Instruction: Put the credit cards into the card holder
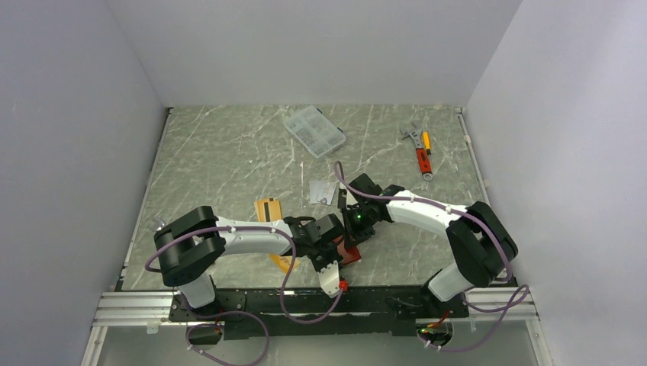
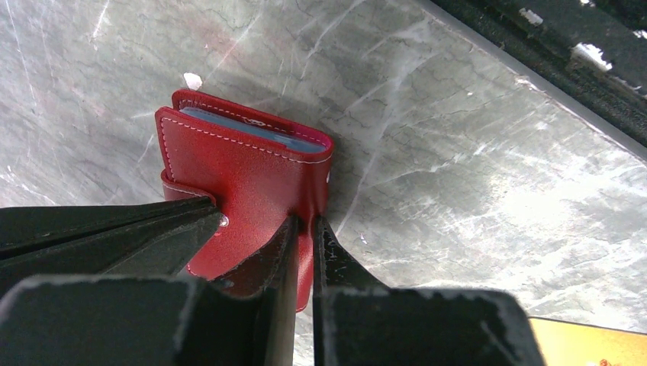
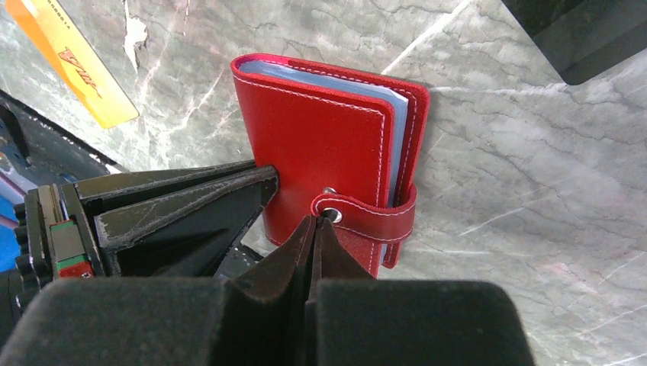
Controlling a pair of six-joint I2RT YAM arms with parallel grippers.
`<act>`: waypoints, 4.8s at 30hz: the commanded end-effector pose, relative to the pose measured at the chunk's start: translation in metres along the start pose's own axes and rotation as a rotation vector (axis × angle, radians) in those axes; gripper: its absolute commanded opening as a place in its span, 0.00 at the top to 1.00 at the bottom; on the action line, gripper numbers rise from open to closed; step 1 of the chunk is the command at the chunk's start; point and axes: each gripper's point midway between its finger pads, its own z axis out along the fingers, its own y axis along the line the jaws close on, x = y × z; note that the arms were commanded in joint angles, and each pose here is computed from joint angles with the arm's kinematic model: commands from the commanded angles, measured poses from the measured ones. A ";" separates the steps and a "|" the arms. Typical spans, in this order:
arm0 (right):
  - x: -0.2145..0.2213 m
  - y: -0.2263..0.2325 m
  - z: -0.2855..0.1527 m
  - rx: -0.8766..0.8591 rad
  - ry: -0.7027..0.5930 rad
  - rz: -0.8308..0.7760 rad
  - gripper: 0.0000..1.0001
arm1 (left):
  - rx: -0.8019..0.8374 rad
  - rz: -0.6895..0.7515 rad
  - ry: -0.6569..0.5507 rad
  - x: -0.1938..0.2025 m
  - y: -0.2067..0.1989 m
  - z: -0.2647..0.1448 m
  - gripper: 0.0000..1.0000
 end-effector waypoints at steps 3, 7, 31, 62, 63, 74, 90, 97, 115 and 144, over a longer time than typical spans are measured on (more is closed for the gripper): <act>-0.012 0.004 0.002 -0.059 -0.054 0.004 1.00 | 0.194 -0.052 -0.036 -0.002 -0.056 0.025 0.95; -0.015 0.004 0.003 -0.061 -0.060 0.007 1.00 | 0.197 -0.054 -0.037 -0.002 -0.057 0.025 0.96; -0.030 -0.006 -0.005 -0.044 -0.135 0.048 1.00 | 0.206 -0.058 -0.040 -0.003 -0.059 0.026 0.96; -0.001 -0.021 0.014 0.022 0.007 0.053 1.00 | 0.208 -0.064 -0.037 -0.002 -0.059 0.027 0.97; -0.001 -0.021 0.015 0.024 0.009 0.053 1.00 | 0.209 -0.064 -0.038 -0.002 -0.059 0.027 0.97; 0.004 -0.028 0.018 0.090 0.019 0.061 1.00 | 0.210 -0.070 -0.039 -0.003 -0.059 0.026 0.97; 0.019 -0.045 0.027 0.222 0.007 0.117 1.00 | 0.200 -0.073 -0.034 -0.003 -0.051 0.025 0.97; 0.030 -0.053 0.030 0.269 0.025 0.126 1.00 | 0.201 -0.074 -0.030 -0.002 -0.050 0.024 0.98; 0.039 -0.063 0.038 0.337 0.115 0.142 1.00 | 0.178 -0.090 -0.025 0.000 -0.043 0.023 0.96; 0.063 -0.100 0.054 0.507 0.258 0.200 1.00 | 0.073 -0.207 -0.008 0.023 -0.011 -0.003 0.67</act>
